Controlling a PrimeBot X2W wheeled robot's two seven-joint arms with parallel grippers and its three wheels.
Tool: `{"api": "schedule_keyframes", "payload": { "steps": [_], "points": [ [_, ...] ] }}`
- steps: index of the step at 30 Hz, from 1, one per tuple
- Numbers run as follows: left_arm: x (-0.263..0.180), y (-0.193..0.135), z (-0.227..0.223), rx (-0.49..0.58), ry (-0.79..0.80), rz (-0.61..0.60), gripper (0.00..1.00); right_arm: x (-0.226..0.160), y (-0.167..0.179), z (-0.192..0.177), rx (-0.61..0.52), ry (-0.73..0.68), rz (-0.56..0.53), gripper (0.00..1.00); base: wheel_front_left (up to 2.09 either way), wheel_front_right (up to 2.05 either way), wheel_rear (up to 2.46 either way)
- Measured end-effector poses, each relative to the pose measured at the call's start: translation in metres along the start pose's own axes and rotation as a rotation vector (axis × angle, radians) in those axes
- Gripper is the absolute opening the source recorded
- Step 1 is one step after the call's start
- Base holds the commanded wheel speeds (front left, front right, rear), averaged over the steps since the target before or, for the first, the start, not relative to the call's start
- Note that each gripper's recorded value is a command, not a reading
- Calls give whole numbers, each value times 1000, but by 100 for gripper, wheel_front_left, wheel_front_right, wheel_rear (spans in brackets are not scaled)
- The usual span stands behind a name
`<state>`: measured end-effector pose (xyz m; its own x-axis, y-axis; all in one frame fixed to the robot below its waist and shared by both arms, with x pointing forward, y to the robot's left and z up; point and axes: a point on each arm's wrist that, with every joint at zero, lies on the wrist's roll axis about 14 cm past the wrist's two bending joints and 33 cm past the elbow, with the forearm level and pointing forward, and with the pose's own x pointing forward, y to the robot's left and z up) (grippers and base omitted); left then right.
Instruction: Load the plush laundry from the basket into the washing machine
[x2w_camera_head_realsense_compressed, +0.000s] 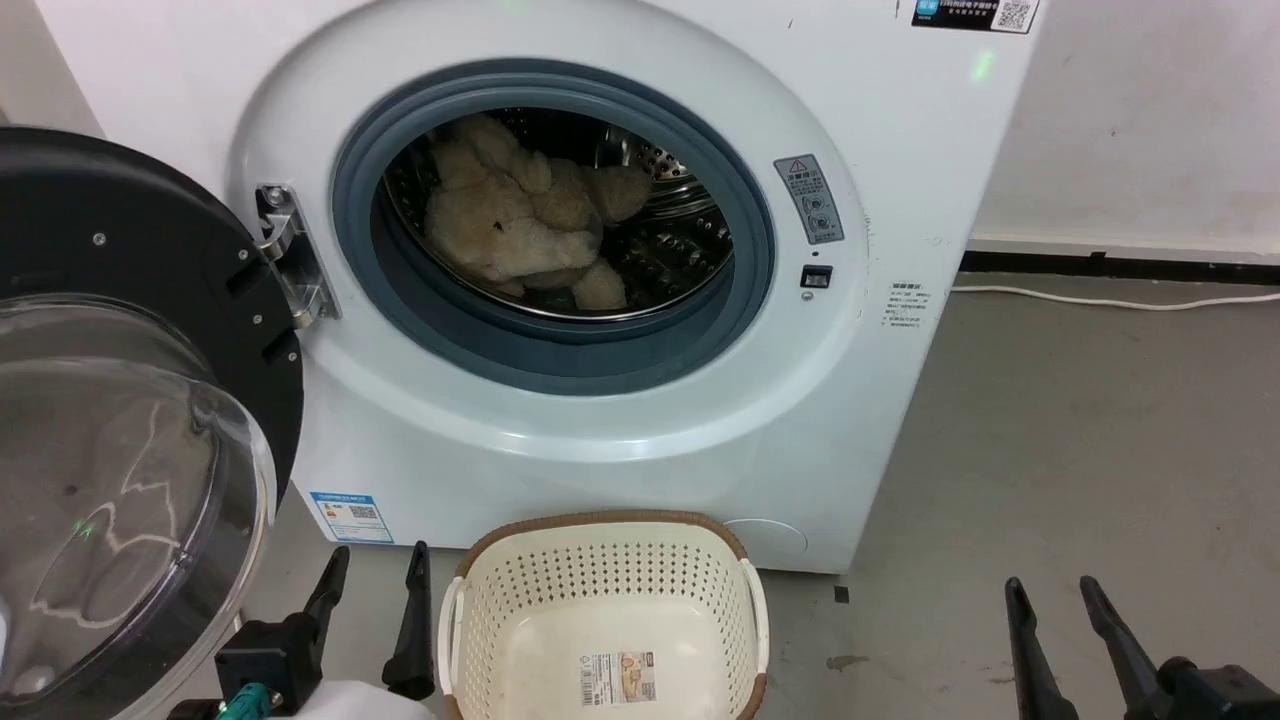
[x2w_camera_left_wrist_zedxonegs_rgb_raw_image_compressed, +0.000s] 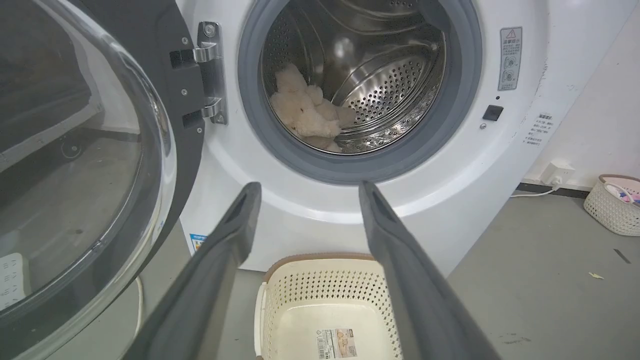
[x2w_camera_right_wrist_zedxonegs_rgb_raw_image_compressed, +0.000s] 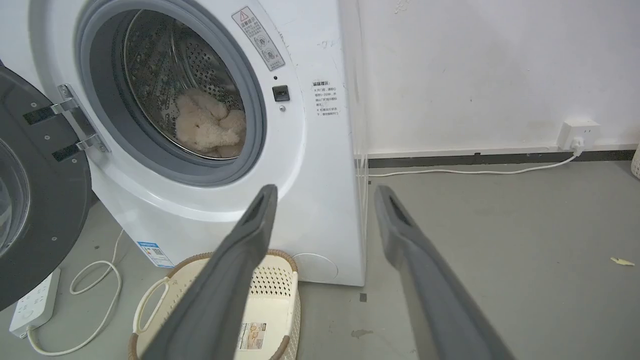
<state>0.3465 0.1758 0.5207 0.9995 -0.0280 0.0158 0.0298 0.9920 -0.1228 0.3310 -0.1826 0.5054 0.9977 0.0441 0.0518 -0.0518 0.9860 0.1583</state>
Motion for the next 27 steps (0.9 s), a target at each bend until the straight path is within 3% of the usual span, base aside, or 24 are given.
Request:
{"api": "schedule_keyframes", "payload": {
  "steps": [16, 17, 27],
  "points": [
    [3, 2, 3, -16, -8, 15, 100, 1, 3, -4, 9, 14, 7, 100, 0, 0, 0],
    [4, 2, 2, -17, -7, 15, 0, 1, 3, -4, 9, 15, 8, 0, 0, 0, 0],
    [4, 1, 2, -18, -5, 14, 0, 1, 3, -5, 7, 20, 8, 0, 0, 0, 0]
  ]
}}
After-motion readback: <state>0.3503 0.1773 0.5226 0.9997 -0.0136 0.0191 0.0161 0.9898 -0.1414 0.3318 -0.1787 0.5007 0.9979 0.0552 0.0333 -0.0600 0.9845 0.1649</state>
